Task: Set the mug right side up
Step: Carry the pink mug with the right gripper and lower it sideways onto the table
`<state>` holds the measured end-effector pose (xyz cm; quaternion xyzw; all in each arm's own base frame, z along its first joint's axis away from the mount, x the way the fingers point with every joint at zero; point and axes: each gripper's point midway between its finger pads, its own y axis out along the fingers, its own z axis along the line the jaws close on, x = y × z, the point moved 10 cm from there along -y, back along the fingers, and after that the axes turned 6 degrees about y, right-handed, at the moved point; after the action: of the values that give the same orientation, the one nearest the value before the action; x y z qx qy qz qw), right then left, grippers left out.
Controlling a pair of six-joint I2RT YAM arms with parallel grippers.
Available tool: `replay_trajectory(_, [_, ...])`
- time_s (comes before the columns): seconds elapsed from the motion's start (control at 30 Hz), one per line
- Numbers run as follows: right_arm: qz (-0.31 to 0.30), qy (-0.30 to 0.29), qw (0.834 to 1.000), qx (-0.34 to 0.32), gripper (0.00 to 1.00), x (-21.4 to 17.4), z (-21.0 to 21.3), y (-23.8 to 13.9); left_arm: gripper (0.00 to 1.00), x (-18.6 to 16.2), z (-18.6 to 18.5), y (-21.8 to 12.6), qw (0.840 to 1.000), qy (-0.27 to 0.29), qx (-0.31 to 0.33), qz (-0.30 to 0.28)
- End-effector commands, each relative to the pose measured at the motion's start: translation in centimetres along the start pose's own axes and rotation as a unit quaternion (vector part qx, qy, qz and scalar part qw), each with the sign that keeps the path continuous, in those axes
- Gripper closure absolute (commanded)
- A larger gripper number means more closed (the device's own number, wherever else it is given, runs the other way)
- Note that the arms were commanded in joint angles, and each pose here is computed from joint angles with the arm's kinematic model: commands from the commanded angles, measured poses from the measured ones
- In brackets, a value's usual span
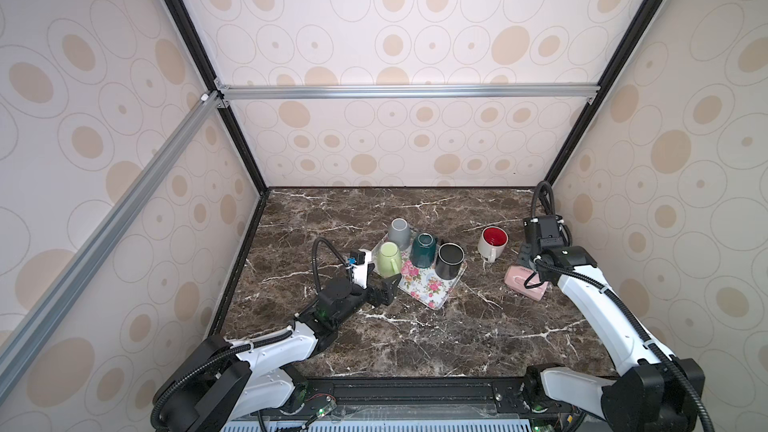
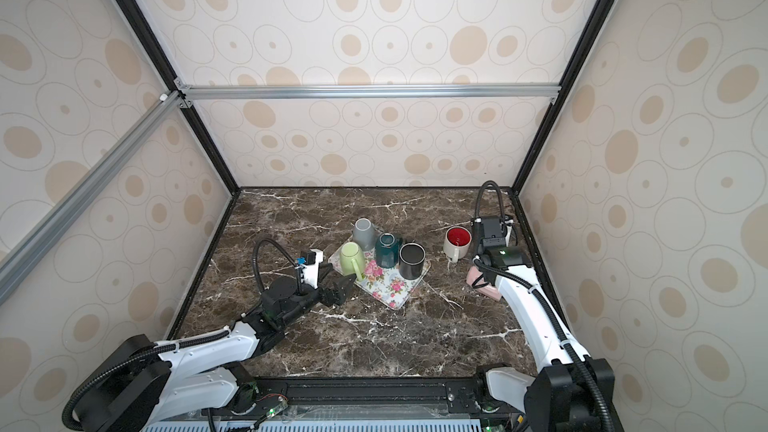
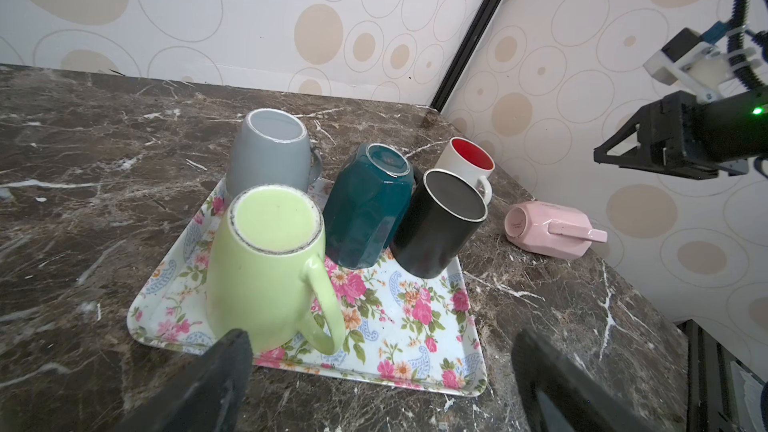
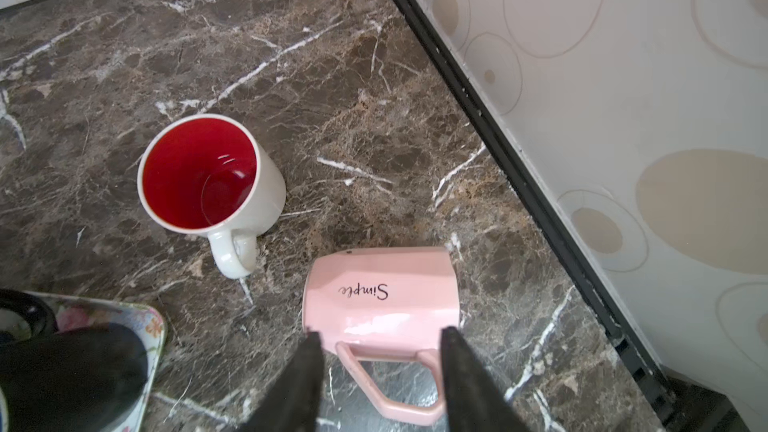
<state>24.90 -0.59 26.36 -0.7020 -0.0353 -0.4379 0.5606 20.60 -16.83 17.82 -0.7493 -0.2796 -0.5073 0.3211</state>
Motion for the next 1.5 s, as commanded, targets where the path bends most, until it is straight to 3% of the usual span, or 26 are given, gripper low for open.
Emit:
replay_trajectory(0.0, [0.080,0.033,0.996,0.036,0.32,-1.9,-1.5,-1.9,0.02,1.0,-0.3,1.0,1.000,0.018,-0.011,0.000])
replay_trajectory(0.13, [0.109,0.078,0.986,0.098,0.29,-5.5,-3.3,-3.5,0.02,1.0,-0.6,1.4,1.000,0.014,-0.023,0.015])
replay_trajectory(0.23, [0.104,0.098,0.985,0.100,0.29,-7.7,-4.9,-3.9,0.02,1.0,-0.8,1.3,0.999,0.002,-0.045,0.009])
replay_trajectory(0.53, [0.133,0.125,0.976,0.118,0.30,-12.2,-5.6,-1.0,0.02,1.0,-1.7,1.3,0.997,-0.007,-0.078,0.005])
replay_trajectory(1.0, [0.074,0.104,0.990,0.060,0.31,-12.7,-6.7,0.4,0.02,0.9,-2.1,0.8,0.997,0.006,-0.081,-0.002])
replay_trajectory(1.17, [0.028,0.086,0.990,0.111,0.31,-11.8,-5.6,1.1,0.02,0.6,-2.0,1.0,0.997,0.006,-0.081,0.004])
replay_trajectory(1.47, [0.045,0.064,0.973,0.217,0.39,-11.6,-2.6,3.1,0.02,0.5,-1.9,1.3,0.997,0.010,-0.078,0.009])
